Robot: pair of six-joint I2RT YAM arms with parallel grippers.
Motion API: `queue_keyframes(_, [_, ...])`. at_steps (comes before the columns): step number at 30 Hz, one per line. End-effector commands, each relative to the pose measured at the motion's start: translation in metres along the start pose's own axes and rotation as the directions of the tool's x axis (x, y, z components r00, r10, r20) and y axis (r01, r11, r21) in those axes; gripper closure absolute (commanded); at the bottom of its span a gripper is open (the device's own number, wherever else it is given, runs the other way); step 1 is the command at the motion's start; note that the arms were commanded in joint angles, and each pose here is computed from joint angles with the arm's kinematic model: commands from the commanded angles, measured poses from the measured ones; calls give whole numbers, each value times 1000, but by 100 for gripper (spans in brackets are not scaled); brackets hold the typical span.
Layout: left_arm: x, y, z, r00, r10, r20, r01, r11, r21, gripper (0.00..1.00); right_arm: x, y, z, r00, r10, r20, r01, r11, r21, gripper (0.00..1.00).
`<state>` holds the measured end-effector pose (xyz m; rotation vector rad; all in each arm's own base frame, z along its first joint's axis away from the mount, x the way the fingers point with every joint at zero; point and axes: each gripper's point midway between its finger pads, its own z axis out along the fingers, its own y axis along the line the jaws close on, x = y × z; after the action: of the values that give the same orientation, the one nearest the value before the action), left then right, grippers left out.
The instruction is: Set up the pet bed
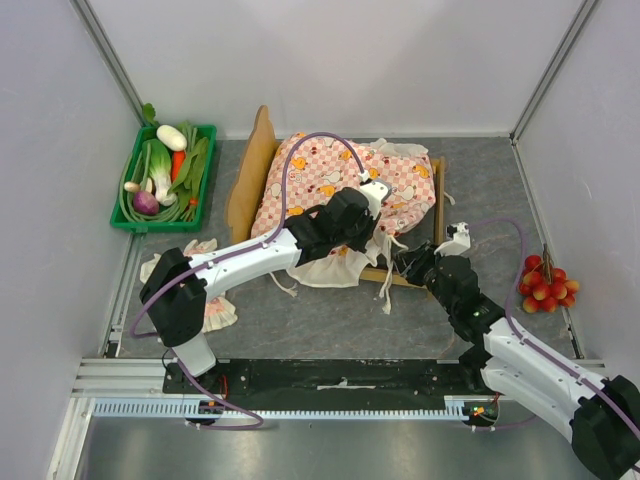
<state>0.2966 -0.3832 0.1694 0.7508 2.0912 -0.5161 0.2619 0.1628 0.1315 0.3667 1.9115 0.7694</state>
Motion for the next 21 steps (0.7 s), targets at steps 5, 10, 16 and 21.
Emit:
queue_keyframes(5, [-33,-2,-15,994,-63,94,59,997,41,98,-17,15,1,998,-11,66,15,998,-64,93])
queue_keyframes(10, [-32,2,-17,994,-64,92,61,998,35,98,-33,11,-11,987,-140,82,140,990,0,100])
queue_keyframes(16, [-29,3,-19,995,-44,88,40,998,54,98,-75,33,-33,930,-340,137,342,940,12,100])
queue_keyframes(21, [-28,2,-20,996,-38,82,32,997,70,98,-83,37,-30,898,-427,104,425,904,36,100])
